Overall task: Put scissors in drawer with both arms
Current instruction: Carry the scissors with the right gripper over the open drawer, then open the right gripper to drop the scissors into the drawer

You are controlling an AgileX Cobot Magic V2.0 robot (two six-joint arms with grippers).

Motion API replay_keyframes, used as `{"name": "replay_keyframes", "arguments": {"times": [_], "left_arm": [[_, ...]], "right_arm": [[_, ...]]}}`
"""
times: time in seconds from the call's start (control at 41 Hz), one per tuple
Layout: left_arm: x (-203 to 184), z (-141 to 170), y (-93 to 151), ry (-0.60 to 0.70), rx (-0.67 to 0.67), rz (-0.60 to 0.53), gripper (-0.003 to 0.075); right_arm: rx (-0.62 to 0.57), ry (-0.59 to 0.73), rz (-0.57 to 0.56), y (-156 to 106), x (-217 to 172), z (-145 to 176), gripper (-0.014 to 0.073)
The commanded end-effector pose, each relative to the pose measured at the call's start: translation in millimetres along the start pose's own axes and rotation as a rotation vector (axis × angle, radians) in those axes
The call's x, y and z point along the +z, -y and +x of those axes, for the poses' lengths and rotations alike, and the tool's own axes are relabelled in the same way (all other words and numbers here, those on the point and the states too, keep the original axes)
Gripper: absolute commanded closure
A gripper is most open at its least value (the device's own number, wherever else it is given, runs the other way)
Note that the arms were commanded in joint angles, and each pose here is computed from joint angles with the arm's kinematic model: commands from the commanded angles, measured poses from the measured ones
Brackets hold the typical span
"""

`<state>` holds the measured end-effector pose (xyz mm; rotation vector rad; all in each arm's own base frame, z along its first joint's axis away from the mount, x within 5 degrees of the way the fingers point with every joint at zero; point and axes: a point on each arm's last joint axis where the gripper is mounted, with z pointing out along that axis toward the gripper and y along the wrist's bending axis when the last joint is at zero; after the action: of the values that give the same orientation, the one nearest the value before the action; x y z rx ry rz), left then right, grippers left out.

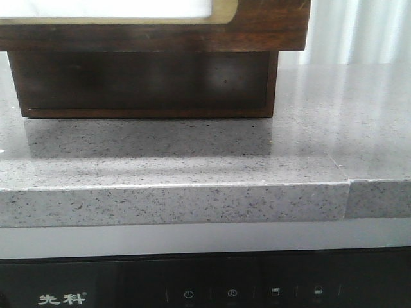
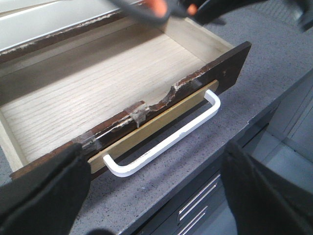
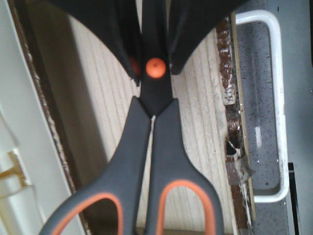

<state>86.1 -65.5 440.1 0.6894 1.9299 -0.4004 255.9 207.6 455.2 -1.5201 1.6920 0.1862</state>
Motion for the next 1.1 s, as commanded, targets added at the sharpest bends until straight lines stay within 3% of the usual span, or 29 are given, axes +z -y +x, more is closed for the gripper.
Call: {"name": "replay_keyframes", "arguments": {"times": [0.0, 0.439, 0.487, 0.731, 0.975, 1.072], "left_arm": [[-6, -13, 1, 0.097, 0.002, 0.004, 0.0176], [-6, -13, 1, 0.097, 0.002, 0.004, 0.0176], [-6, -13, 1, 0.097, 0.002, 0.004, 0.0176], [-6, -13, 1, 0.097, 0.002, 0.004, 0.0176], [-6, -13, 1, 0.097, 0.002, 0.004, 0.0176], [-6, -13, 1, 0.097, 0.002, 0.004, 0.0176]], "right_arm": [[-0.037, 0.088, 0.077, 8, -5, -11, 0.0529], [-0.133, -0.056, 0.094, 23, 56, 7, 0.0522], [-0.135, -0.060, 0.094, 23, 57, 8, 0.0501], [-0.137, -0.067, 0.093, 23, 60, 9, 0.0237], [-0.081, -0.039, 0.118, 23, 44, 4, 0.0225], [0.006, -0.002, 0.137, 21, 28, -1, 0.0225]]}}
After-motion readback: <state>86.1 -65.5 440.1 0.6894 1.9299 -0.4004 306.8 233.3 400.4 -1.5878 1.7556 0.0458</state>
